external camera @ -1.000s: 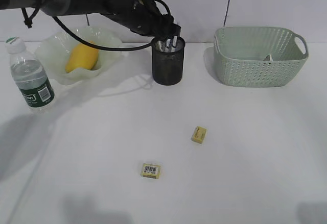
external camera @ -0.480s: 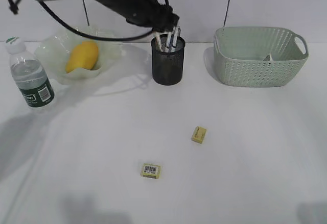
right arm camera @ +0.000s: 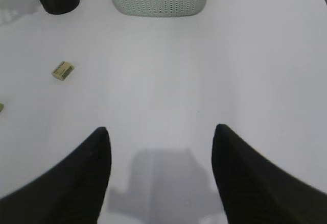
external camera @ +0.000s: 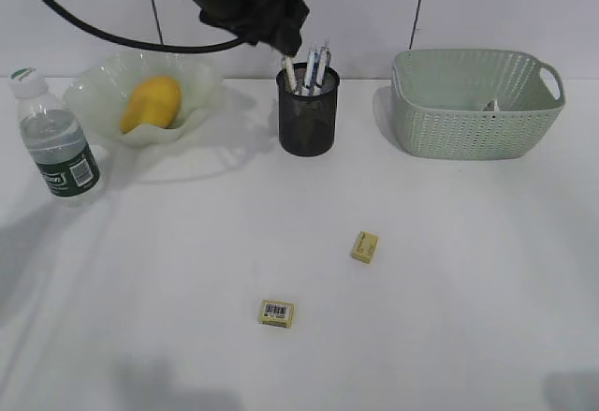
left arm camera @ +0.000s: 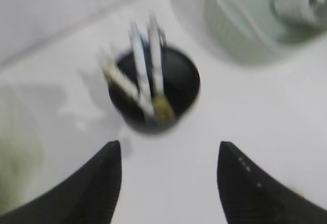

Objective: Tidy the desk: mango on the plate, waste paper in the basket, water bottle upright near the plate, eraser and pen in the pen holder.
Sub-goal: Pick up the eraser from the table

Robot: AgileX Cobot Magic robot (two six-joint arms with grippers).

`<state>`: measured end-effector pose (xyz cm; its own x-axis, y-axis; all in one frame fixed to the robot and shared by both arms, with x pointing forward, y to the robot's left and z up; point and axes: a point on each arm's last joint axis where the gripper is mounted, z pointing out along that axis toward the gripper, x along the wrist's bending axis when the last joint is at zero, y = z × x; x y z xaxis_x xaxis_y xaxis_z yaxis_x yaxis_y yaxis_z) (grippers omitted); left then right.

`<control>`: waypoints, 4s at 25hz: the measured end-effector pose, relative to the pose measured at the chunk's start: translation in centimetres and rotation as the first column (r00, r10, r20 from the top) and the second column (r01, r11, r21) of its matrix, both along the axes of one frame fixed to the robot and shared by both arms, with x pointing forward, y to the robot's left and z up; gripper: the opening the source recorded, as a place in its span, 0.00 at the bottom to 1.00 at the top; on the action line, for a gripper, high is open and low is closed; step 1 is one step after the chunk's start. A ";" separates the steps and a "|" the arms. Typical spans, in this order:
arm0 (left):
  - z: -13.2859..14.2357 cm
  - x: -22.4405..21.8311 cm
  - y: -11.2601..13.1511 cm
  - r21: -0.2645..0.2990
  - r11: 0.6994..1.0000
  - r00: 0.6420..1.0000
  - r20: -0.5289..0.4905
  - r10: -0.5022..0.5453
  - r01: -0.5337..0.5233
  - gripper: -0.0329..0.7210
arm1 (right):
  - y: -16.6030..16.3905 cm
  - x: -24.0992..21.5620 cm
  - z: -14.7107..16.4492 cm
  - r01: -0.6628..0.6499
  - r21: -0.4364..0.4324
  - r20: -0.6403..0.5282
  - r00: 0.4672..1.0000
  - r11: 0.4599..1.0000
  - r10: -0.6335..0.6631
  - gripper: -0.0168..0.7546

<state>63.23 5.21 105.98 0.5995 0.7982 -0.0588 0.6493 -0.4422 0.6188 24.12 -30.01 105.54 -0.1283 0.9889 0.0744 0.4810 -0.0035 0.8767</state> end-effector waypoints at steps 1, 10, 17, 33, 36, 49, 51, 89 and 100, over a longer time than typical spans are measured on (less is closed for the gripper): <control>-0.1 -0.4 0.2 0.020 1.000 0.999 -0.035 -0.006 0.007 0.65 | 0.0 0.0 0.0 0.000 0.000 0.000 1.000 1.000 0.000 0.67; -0.8 -2.6 1.3 0.154 0.986 0.959 -0.282 -0.023 0.069 0.65 | 0.0 0.0 0.0 0.000 0.000 0.000 1.000 1.000 0.000 0.67; -0.9 -3.2 1.4 0.156 0.986 0.939 -0.345 -0.009 0.067 0.65 | 0.0 0.0 0.0 -0.001 -0.001 0.000 1.000 1.000 0.001 0.67; -0.5 -7.0 2.5 0.164 0.984 0.917 -0.400 0.001 0.071 0.64 | 0.0 0.0 0.0 0.000 0.000 0.000 1.000 1.000 0.000 0.67; 0.2 -9.2 4.0 0.182 0.981 0.915 -0.403 0.007 0.073 0.64 | 0.0 0.0 0.0 0.000 0.000 0.000 1.000 1.000 0.000 0.67; 4.2 -22.6 13.1 0.149 0.988 0.968 -0.252 0.002 0.037 0.62 | 0.0 0.0 0.0 0.000 -0.001 0.000 1.000 1.000 0.000 0.67; 4.7 -24.7 14.7 0.143 0.989 0.981 -0.194 0.000 0.029 0.62 | 0.0 0.0 0.0 0.000 -0.001 0.000 1.000 1.000 0.000 0.67; -0.1 -38.7 23.9 -0.138 0.990 0.956 0.291 0.029 0.012 0.61 | 0.0 0.0 0.0 -0.001 0.000 -0.001 1.000 1.000 0.001 0.67; -0.1 -38.6 23.9 -0.140 0.990 0.956 0.293 0.030 0.012 0.61 | 0.0 0.0 0.0 -0.001 0.000 -0.001 1.000 1.000 0.001 0.67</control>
